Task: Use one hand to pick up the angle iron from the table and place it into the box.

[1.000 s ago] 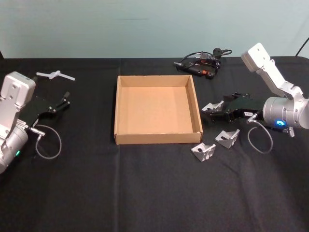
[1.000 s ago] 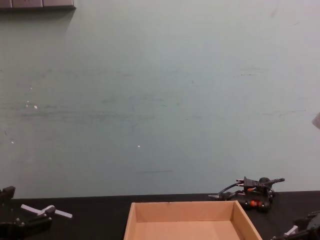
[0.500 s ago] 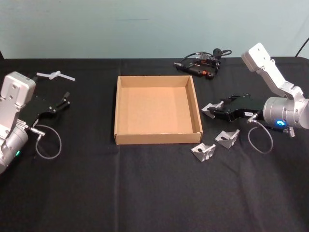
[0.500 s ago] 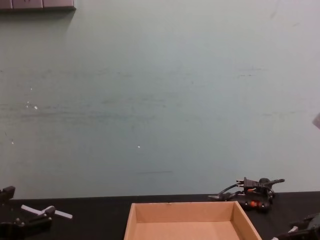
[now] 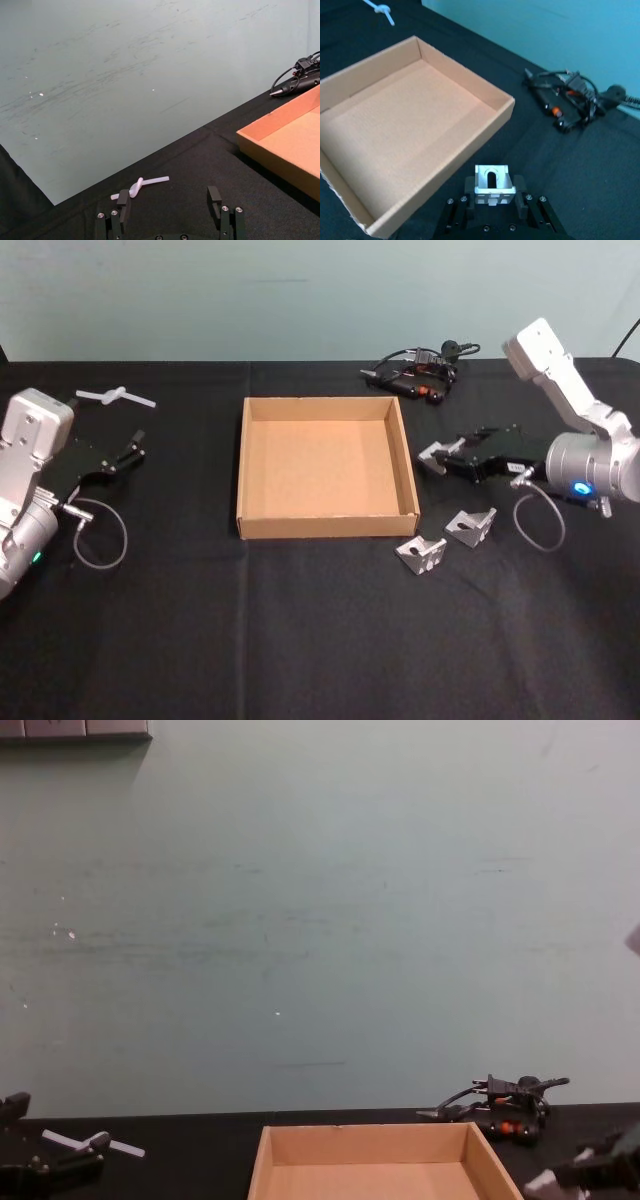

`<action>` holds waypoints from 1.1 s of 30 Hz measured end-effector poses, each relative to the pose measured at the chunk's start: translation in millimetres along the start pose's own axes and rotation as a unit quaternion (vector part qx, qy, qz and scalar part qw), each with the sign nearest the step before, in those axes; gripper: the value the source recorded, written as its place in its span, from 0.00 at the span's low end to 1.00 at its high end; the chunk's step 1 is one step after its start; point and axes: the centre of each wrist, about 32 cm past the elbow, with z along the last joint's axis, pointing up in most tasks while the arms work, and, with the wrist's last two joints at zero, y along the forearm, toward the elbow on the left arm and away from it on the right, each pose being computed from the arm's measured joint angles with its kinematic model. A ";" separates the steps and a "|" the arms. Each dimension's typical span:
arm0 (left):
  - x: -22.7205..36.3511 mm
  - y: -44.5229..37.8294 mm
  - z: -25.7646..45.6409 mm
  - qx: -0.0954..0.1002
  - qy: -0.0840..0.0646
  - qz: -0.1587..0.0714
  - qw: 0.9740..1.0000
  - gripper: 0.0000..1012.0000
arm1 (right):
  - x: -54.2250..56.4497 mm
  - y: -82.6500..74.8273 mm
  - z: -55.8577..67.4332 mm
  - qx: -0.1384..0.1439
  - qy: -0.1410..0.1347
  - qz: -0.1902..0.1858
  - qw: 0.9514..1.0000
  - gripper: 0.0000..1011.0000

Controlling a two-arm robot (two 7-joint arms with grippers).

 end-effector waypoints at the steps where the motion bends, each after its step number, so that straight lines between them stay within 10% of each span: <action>1: 0.0 0.0 0.0 0.000 0.000 0.000 1.000 0.99 | -0.3 -0.8 1.7 0.001 -0.002 0.000 1.000 0.45; 15: 0.0 0.0 0.0 0.000 0.000 0.000 1.000 0.99 | -9.6 -13.2 61.3 0.027 -0.055 0.001 0.998 0.45; 33: 0.0 0.0 0.0 0.000 0.000 0.000 1.000 0.99 | -45.2 62.2 104.8 0.022 -0.084 0.056 0.995 0.45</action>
